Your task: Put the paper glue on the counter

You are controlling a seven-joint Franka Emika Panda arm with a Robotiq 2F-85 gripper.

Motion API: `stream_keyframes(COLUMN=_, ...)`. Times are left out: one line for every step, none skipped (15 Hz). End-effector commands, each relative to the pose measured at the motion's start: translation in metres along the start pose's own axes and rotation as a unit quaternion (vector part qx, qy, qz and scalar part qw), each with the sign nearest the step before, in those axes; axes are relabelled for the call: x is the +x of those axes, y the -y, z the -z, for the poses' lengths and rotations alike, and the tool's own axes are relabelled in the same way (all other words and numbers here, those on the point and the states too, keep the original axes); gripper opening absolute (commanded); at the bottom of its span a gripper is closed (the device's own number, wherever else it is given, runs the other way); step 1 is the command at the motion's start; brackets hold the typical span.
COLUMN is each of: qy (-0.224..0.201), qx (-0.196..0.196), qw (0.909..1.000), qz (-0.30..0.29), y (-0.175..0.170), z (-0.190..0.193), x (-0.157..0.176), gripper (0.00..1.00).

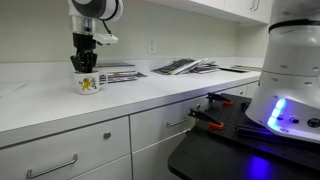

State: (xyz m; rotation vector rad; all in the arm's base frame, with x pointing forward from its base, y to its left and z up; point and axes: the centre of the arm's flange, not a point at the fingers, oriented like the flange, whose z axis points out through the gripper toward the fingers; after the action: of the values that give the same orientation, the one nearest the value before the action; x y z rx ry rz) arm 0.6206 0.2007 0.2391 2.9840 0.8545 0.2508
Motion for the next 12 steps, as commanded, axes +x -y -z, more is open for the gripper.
stream_keyframes(qy=-0.009, qx=-0.011, qw=0.9998, qz=0.015, y=-0.002, z=-0.006, x=0.01, gripper=0.09)
stream_keyframes(qy=-0.01, qx=-0.013, qw=0.9997, qz=0.017, y=-0.001, z=-0.006, x=0.011, gripper=0.08)
stream_keyframes(qy=-0.011, qx=-0.014, qw=0.9997, qz=0.019, y=0.0, z=-0.005, x=0.01, gripper=0.08)
stream_keyframes(qy=-0.012, qx=-0.015, qw=0.9996, qz=0.021, y=0.001, z=-0.003, x=0.009, gripper=0.08)
stream_keyframes(qy=-0.014, qx=-0.013, qw=0.9995, qz=0.024, y=0.003, z=0.002, x=0.007, gripper=0.08)
stream_keyframes(qy=-0.019, qx=-0.012, qw=0.9994, qz=0.025, y=0.005, z=0.007, x=0.004, gripper=0.08)
stream_keyframes(qy=-0.028, qx=-0.011, qw=0.9992, qz=0.027, y=0.007, z=0.013, x=0.003, gripper=0.08)
stream_keyframes(qy=-0.039, qx=-0.012, qw=0.9988, qz=0.026, y=0.008, z=0.022, x=0.001, gripper=0.08)
stream_keyframes(qy=-0.049, qx=-0.013, qw=0.9984, qz=0.025, y=0.008, z=0.031, x=0.001, gripper=0.08)
stream_keyframes(qy=-0.064, qx=-0.017, qw=0.9976, qz=0.023, y=0.007, z=0.043, x=0.0, gripper=0.08)
stream_keyframes(qy=-0.077, qx=-0.013, qw=0.9966, qz=0.024, y=0.007, z=0.056, x=-0.001, gripper=0.08)
stream_keyframes(qy=-0.079, qx=-0.01, qw=0.9965, qz=0.026, y=0.007, z=0.069, x=-0.002, gripper=0.08)
